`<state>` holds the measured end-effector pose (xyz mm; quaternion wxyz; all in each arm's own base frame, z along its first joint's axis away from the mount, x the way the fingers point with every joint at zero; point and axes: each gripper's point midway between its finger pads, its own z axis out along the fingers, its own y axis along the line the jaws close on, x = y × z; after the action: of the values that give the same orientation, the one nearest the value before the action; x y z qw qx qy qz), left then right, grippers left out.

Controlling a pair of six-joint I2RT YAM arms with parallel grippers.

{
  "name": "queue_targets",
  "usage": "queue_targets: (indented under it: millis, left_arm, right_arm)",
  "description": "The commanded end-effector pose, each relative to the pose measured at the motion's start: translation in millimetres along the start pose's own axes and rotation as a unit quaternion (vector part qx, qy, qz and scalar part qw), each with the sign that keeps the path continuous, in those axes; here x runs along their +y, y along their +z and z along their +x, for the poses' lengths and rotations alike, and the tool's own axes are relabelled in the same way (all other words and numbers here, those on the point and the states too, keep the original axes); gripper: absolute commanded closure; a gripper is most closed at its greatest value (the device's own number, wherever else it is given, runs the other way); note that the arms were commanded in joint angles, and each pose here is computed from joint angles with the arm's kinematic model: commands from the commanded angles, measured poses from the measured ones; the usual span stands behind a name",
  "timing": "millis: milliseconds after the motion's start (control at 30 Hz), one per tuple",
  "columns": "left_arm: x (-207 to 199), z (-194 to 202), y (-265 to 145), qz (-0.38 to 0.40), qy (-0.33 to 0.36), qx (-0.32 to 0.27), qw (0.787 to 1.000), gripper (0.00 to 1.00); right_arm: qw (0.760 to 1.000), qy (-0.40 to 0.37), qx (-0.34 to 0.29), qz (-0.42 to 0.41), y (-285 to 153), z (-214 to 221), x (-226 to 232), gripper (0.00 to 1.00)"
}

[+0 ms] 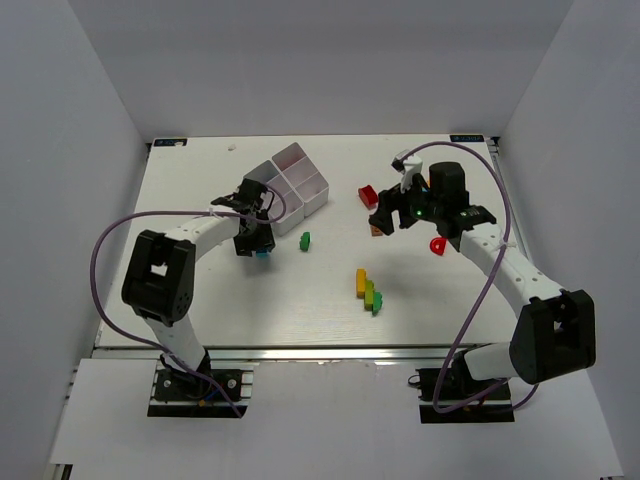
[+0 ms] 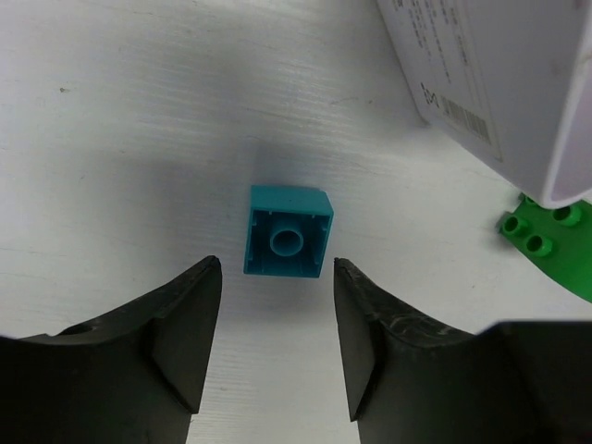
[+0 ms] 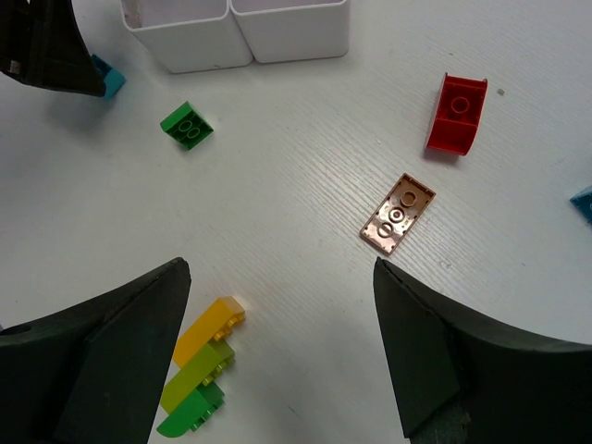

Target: Sort the legos into containers by color

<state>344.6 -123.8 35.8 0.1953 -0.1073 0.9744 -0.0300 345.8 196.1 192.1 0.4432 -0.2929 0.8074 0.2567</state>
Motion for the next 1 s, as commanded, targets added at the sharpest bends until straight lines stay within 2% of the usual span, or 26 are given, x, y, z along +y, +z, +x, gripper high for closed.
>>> queue_targets:
  millis: [0,400,467,567,600,667,767,800,867,900,967]
  left_arm:
    - [-1,-10,1,-0.010,0.006,-0.024,1.000,0.39]
    - [3,-15,10,-0.043,0.012,-0.045,0.998,0.45]
    - [4,-16,9,-0.048,0.012,-0.046,0.998,0.54]
    - [10,-19,2,-0.062,0.009,-0.058,0.996,0.61]
    - [12,-20,-2,-0.066,0.006,-0.065,0.996,0.67]
    - [13,-26,-18,-0.062,-0.003,-0.084,0.995,0.70]
    - [7,-39,-48,-0.037,-0.018,-0.113,0.993,0.81]
    - [4,-44,-57,-0.029,-0.024,-0.121,0.992,0.88]
    - [-6,-65,-84,-0.008,-0.037,-0.150,0.988,0.94]
    - [-9,-74,-93,-0.004,-0.044,-0.161,0.986,0.95]
    - [-15,-89,-107,0.001,-0.059,-0.167,0.984,0.99]
  right_arm:
    - [1.000,0.000,-0.015,-0.005,-4,-7,2,0.15]
    - [1.000,0.006,-0.017,-0.008,-7,-2,4,0.15]
    - [1.000,0.008,-0.017,-0.008,-7,-2,5,0.15]
    - [1.000,0.006,-0.020,-0.009,-8,-3,6,0.16]
    - [1.000,0.006,-0.020,-0.009,-8,-2,6,0.16]
    - [1.000,0.005,-0.023,-0.010,-9,-4,7,0.16]
    - [1.000,0.004,-0.025,-0.013,-10,-4,8,0.16]
    - [1.000,0.003,-0.027,-0.015,-11,-5,9,0.19]
    - [0.999,0.000,-0.029,-0.023,-12,-6,12,0.24]
    - [0.999,-0.003,-0.028,-0.028,-12,-6,14,0.33]
    - [0.999,-0.003,-0.026,-0.034,-12,-4,16,0.44]
